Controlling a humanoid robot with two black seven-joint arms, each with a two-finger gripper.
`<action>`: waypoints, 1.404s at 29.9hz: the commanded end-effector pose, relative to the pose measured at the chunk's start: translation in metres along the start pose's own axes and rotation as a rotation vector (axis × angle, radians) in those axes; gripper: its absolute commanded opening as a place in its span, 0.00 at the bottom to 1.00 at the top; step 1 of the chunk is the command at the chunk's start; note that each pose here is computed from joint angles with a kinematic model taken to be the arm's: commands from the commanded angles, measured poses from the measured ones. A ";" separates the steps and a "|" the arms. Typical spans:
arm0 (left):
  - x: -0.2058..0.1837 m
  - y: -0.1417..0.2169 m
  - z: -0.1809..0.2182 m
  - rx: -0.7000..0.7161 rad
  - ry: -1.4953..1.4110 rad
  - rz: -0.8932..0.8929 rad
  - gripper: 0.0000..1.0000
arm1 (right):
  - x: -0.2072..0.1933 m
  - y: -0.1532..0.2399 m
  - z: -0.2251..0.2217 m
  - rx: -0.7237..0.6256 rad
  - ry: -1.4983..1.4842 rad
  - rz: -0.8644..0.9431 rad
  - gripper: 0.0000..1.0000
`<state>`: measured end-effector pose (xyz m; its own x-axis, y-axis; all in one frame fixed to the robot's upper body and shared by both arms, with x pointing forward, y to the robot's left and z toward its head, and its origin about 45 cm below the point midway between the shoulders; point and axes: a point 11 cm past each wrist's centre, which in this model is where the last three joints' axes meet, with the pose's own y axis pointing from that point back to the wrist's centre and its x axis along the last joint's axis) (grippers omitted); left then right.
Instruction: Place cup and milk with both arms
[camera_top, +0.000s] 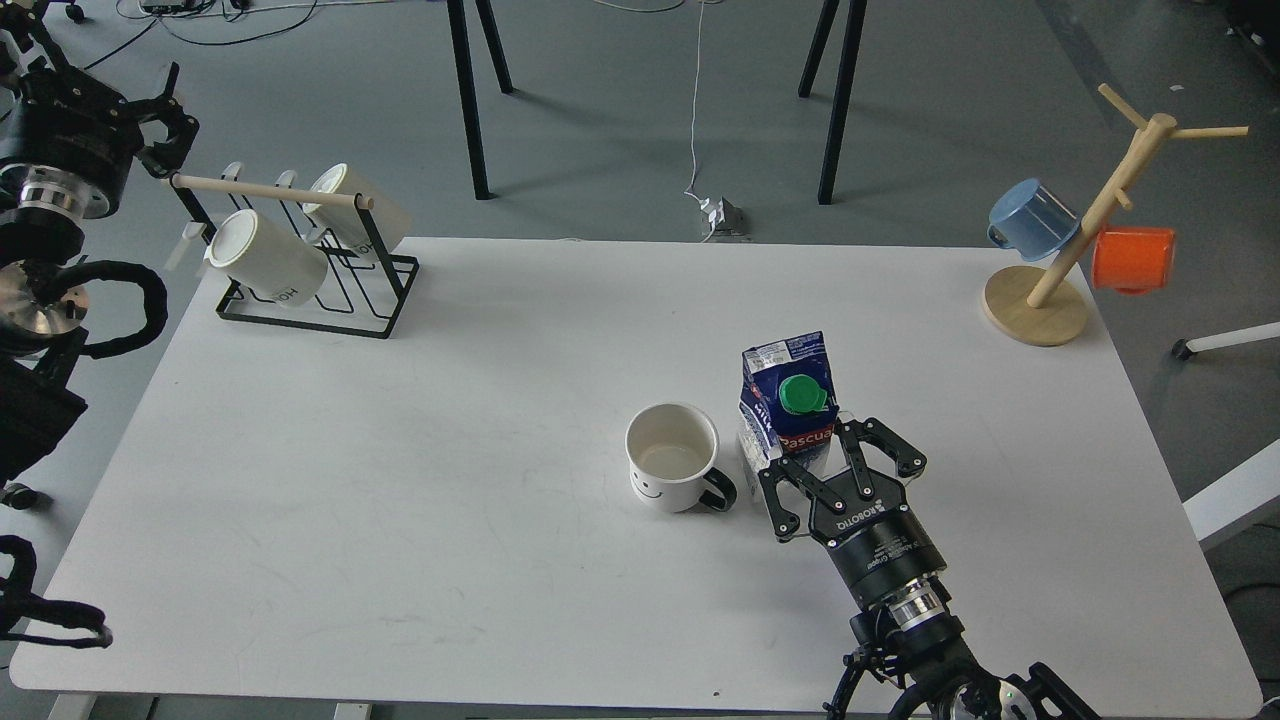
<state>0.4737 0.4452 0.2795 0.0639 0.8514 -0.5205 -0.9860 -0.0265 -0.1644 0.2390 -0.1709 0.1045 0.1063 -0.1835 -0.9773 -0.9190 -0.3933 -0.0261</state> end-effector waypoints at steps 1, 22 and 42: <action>0.004 0.003 -0.003 0.007 -0.001 0.008 1.00 | 0.007 -0.002 -0.001 -0.004 0.008 0.018 0.46; 0.006 0.006 -0.008 0.029 -0.016 0.010 1.00 | 0.023 -0.009 -0.010 -0.004 0.039 0.059 0.47; 0.004 0.006 -0.013 0.034 -0.010 0.006 1.00 | 0.024 -0.007 -0.011 0.003 0.035 0.065 0.88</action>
<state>0.4704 0.4434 0.2682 0.0566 0.8579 -0.5108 -0.9906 -0.0155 -0.1357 0.2534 -0.1825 0.0843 0.0633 -0.2394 -0.9689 -0.9256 -0.3772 0.0327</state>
